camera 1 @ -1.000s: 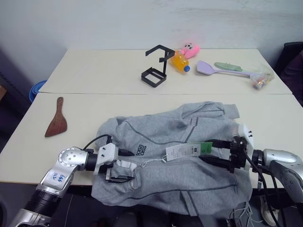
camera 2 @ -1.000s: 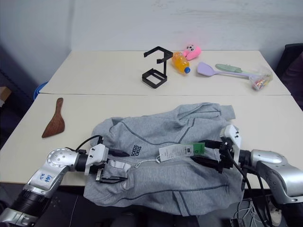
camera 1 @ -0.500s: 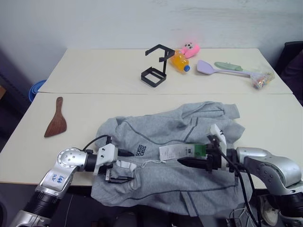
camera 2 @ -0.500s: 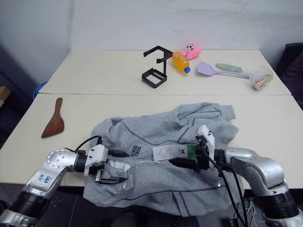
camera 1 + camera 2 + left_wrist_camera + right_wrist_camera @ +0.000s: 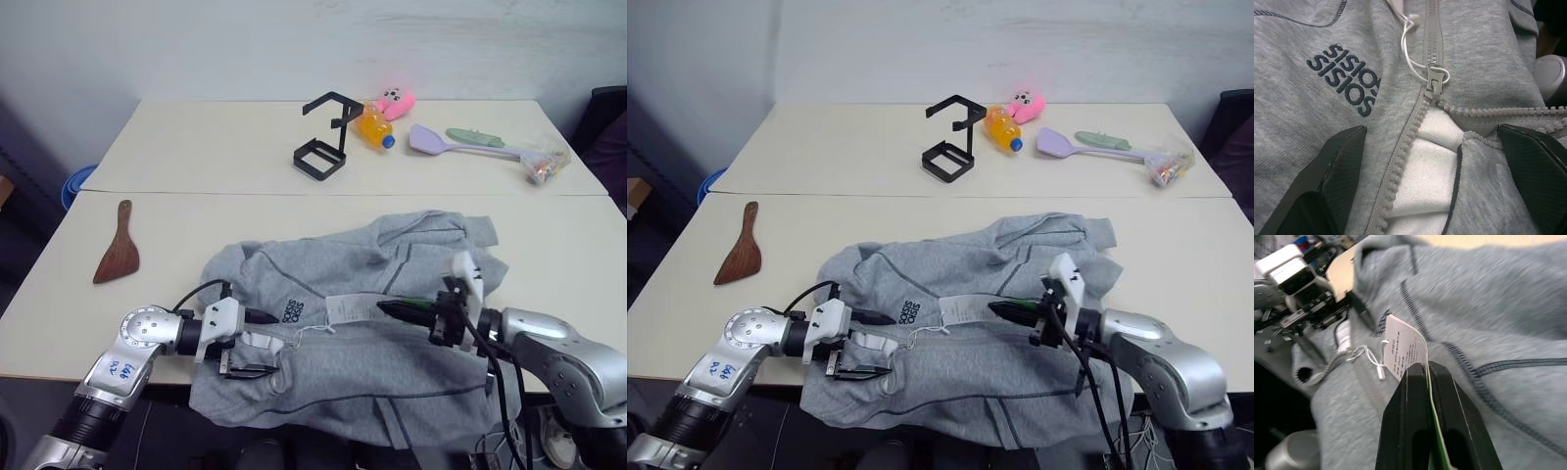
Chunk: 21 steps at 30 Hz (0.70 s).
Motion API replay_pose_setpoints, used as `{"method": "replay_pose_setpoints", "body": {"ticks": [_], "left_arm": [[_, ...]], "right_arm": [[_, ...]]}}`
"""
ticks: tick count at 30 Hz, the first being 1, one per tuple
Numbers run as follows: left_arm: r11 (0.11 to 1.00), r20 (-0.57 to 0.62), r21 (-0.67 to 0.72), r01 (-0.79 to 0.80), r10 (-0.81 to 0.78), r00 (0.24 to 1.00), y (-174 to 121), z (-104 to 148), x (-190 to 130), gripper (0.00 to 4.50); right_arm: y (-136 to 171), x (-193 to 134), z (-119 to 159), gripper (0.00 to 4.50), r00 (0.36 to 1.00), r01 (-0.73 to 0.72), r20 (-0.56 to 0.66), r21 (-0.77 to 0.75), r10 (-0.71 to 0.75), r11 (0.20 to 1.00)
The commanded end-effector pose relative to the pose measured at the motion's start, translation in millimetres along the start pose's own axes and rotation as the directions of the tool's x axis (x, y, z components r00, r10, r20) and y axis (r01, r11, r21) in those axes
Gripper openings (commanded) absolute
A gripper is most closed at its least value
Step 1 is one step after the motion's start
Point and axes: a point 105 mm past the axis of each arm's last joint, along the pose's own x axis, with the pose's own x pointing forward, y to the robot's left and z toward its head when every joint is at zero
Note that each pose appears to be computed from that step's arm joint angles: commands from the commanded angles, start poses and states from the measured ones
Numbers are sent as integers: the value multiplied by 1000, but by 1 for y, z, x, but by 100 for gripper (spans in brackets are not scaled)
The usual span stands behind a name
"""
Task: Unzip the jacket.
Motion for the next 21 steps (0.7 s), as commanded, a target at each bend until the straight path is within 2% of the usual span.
{"method": "replay_pose_setpoints", "body": {"ticks": [1, 3, 4, 6, 9, 13, 14, 21], "left_arm": [[993, -99, -109, -34, 23, 995, -6, -33, 0, 450], [993, -98, -111, -35, 24, 995, -6, -33, 0, 450], [993, -97, -112, -33, 22, 995, -6, -34, 1, 450], [993, -97, -113, -31, 20, 995, -6, -34, 2, 450], [993, -97, -113, -25, 14, 995, -5, -34, 2, 450], [994, -94, -111, -19, 8, 995, -4, -34, 4, 450], [994, -94, -110, -17, 7, 996, -3, -34, 5, 450], [994, -106, -111, -20, 8, 994, 0, -36, 2, 450]], "right_arm": [[4, -21, 32, 4, 989, 80, 136, -206, -53, 975], [5, -27, 33, 4, 987, 104, 149, -261, -66, 960], [1, -34, 36, 4, 984, 146, 151, -345, -99, 927], [-9, -51, 48, 4, 961, 269, 198, -526, -192, 807], [-29, -73, 58, 4, 910, 411, 253, -643, -327, 646], [-48, -97, 61, 4, 841, 521, 296, -669, -453, 530], [-52, -104, 63, 4, 817, 547, 313, -689, -485, 476], [-76, -164, 59, 4, 673, 619, 304, -731, -674, 287]]}}
